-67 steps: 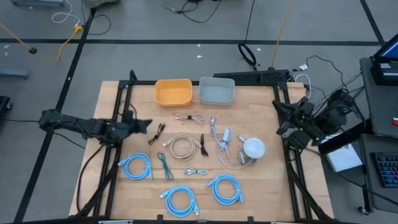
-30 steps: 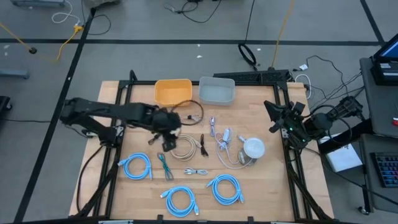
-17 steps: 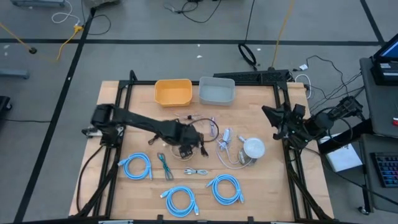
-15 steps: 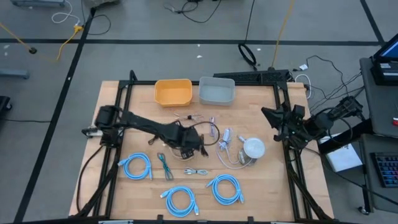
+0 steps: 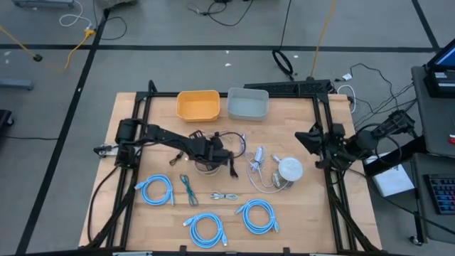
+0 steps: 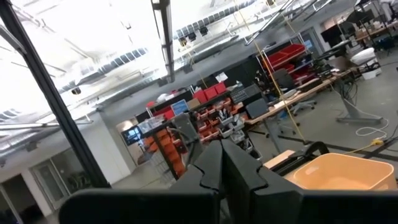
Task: Pick & Place USB Port
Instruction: Put the brown HDMI cable into the yellow bin
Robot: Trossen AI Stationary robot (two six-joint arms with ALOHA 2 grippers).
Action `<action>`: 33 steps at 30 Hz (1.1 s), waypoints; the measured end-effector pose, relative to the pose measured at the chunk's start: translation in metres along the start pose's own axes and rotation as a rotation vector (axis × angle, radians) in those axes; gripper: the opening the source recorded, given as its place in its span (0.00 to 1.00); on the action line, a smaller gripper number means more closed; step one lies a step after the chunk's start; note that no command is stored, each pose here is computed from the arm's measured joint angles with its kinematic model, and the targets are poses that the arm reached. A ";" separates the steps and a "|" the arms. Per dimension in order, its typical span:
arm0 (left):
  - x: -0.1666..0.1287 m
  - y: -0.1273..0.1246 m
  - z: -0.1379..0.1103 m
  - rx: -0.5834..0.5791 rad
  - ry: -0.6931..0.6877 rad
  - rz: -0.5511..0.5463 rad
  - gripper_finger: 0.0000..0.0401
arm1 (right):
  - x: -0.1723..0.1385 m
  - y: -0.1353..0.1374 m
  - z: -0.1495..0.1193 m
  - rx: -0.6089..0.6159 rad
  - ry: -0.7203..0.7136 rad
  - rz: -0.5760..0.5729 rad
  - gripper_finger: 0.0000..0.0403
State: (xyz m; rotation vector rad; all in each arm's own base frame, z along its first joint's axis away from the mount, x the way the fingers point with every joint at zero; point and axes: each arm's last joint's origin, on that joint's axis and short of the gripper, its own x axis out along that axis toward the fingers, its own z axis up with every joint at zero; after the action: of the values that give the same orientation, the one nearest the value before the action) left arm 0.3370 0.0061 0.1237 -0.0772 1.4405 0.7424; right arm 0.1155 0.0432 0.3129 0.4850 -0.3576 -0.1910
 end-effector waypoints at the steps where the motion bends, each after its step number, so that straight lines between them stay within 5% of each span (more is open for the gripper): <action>1: 0.005 0.001 -0.003 -0.009 0.018 -0.026 0.51 | 0.000 0.000 0.000 0.006 -0.002 0.000 0.00; 6: 0.011 0.001 -0.006 -0.025 0.032 -0.071 0.42 | 0.000 0.000 0.000 0.008 -0.003 0.001 0.00; 11: 0.003 0.000 -0.006 -0.047 0.008 -0.106 0.11 | 0.000 0.000 0.000 0.008 -0.003 0.001 0.00; 17: -0.013 0.007 -0.008 -0.175 0.008 -0.162 0.11 | 0.000 0.000 0.000 0.008 -0.003 0.001 0.00; 23: -0.064 0.023 -0.022 -0.265 -0.068 -0.212 0.02 | 0.000 0.000 0.000 -0.001 -0.002 0.001 0.00; 28: -0.103 0.053 -0.039 -0.370 -0.199 -0.124 0.02 | 0.001 0.000 -0.001 -0.009 0.003 -0.001 0.00; 33: -0.132 0.098 -0.039 -0.433 -0.301 0.105 0.02 | 0.004 0.002 -0.007 -0.025 0.028 -0.006 0.00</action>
State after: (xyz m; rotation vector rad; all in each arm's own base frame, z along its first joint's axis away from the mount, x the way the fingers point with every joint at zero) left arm 0.2606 0.0091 0.2740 -0.2145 0.9870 1.0955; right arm 0.1218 0.0467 0.3090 0.4634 -0.3264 -0.1946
